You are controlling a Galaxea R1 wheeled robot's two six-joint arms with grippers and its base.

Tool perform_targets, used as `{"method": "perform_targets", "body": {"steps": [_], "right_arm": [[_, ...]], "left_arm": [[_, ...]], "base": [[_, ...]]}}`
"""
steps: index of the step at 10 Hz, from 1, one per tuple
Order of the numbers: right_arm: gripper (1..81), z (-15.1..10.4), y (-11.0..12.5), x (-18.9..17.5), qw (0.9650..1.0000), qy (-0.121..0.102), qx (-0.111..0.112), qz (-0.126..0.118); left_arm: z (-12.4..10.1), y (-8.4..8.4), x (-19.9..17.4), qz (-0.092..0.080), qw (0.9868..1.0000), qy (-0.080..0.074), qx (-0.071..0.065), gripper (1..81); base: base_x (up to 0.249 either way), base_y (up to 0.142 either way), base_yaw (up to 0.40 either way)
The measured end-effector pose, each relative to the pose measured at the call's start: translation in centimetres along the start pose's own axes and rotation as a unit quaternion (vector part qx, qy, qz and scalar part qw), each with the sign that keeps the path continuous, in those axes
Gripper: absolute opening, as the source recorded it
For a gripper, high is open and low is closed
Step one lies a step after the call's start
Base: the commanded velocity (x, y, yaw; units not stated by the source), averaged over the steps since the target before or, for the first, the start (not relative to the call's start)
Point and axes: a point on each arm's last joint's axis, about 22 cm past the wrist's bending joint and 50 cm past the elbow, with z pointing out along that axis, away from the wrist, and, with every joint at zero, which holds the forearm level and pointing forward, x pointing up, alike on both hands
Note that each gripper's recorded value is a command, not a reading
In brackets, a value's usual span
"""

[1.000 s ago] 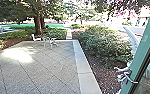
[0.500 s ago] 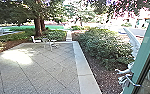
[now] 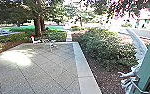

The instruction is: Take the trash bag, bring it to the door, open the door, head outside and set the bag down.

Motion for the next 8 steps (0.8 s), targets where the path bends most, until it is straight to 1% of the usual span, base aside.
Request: {"method": "perform_targets", "body": {"steps": [2,3,4,5,6,7,8], "right_arm": [[81.1,0.0,-0.1,0.7,1.0000,0.004,0.000,-0.001],[81.1,0.0,0.0,0.5,1.0000,0.002,0.000,0.000],[81.1,0.0,0.0,0.2,1.0000,0.000,-0.001,0.000],[81.1,0.0,0.1,0.1,1.0000,-0.003,-0.001,-0.004],[81.1,0.0,0.1,0.2,0.9998,-0.008,-0.002,-0.016],[81.1,0.0,0.0,0.6,0.9994,-0.015,-0.002,-0.031],[81.1,0.0,-0.1,1.2,0.9987,-0.020,-0.002,-0.047]], "left_arm": [[0.1,-0.1,0.7,0.001,1.0000,0.004,0.000,1.0],[0.0,0.0,0.5,0.000,1.0000,0.002,0.000,1.0],[0.0,0.0,0.0,-0.002,1.0000,0.000,0.000,1.0],[0.0,0.0,-0.2,-0.009,1.0000,0.001,0.001,1.0],[-0.1,-0.1,-0.2,-0.020,0.9998,0.008,0.003,1.0],[-0.2,-0.2,-0.8,-0.036,0.9992,0.013,0.005,1.0],[-0.3,-0.2,-1.6,-0.054,0.9984,0.017,0.007,1.0]], "base": [[0.000,0.000,0.000],[0.000,0.000,0.000],[0.000,0.000,0.000],[0.000,0.000,0.000],[0.000,0.000,0.000],[0.000,0.000,0.000],[0.000,0.000,0.000]]}}
